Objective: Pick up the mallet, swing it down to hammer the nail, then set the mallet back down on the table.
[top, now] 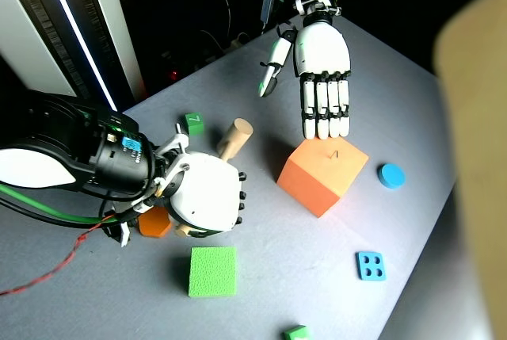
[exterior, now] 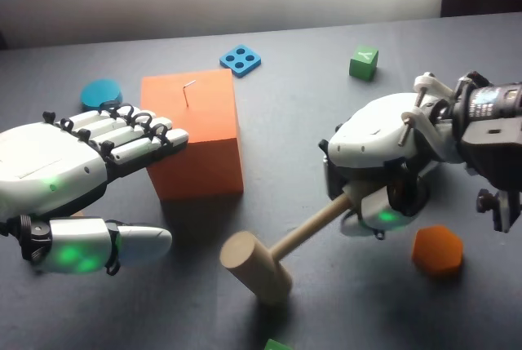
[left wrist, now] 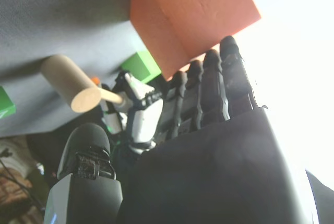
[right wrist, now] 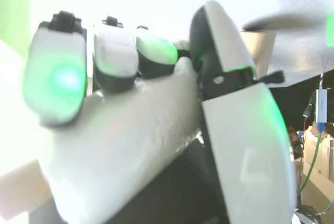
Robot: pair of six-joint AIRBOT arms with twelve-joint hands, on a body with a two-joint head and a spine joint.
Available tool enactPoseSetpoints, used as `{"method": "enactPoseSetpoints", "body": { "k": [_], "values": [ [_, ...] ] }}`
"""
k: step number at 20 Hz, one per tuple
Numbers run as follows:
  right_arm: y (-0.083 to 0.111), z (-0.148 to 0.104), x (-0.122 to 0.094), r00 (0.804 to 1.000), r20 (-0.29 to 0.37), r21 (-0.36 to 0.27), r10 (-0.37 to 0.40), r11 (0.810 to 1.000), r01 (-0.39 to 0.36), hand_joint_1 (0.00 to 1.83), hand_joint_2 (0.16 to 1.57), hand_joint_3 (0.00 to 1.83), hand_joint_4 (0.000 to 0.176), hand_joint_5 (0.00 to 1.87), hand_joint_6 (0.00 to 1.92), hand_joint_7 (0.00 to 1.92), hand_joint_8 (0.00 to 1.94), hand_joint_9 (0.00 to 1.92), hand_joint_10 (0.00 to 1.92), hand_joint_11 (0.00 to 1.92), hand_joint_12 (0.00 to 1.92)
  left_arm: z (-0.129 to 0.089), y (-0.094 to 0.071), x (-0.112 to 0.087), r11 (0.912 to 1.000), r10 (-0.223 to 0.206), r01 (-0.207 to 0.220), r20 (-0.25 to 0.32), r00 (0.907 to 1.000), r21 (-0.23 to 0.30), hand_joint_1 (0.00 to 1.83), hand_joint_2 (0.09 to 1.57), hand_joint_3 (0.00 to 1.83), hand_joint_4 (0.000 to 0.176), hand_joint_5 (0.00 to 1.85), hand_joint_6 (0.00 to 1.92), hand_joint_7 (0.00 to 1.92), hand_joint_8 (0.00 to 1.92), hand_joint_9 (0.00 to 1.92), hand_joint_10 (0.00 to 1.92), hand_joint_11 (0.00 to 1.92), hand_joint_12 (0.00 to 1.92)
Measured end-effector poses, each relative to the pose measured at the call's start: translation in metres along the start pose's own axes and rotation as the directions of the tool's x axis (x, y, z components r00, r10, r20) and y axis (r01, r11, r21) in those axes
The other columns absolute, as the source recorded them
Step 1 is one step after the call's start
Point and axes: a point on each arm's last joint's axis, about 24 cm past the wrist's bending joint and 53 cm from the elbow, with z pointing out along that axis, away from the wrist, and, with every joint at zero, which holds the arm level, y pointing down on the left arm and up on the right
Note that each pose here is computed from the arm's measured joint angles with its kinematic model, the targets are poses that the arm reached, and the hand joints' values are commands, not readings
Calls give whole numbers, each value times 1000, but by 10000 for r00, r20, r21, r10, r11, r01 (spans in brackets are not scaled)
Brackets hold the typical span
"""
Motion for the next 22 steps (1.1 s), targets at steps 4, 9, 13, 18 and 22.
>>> {"method": "enactPoseSetpoints", "body": {
  "k": [4,9,13,18,22],
  "values": [
    [-2,-11,0,10000,59,10,-6,10000,6,564,1537,12,0,1223,1921,1518,1941,1598,1921,1753,1921,0,0,-1,10000,-2,2,24,10000,19,0,1228,2,0,71,3,98,3,87,4,71,57],
    [-1,-29,-19,9984,513,-45,226,9997,-224,744,1492,0,0,1227,1921,1513,1941,1598,1921,1744,1921,0,-1,0,10000,11,-11,21,10000,34,0,1218,0,0,58,0,90,7,83,7,59,61],
    [3,-53,-45,9913,1299,-267,217,9995,-184,834,1478,0,0,1244,1921,1494,1941,1577,1921,1729,1921,0,-1,0,10000,9,-9,17,10000,27,0,1223,1,0,57,1,86,3,77,3,41,58],
    [14,-85,-103,9419,3204,-1372,1014,9887,-597,896,1472,0,0,1238,1921,1490,1941,1573,1921,1733,1921,0,-1,0,10000,9,-9,20,10000,29,0,1232,4,0,65,8,104,9,91,7,41,66],
    [37,-93,-137,8879,4476,-2046,1061,9788,-139,873,1474,0,0,1246,1921,1474,1941,1552,1921,1711,1921,0,-1,-1,10000,15,-15,24,10000,36,0,1240,7,0,84,12,111,9,101,9,46,74]
  ]
}}
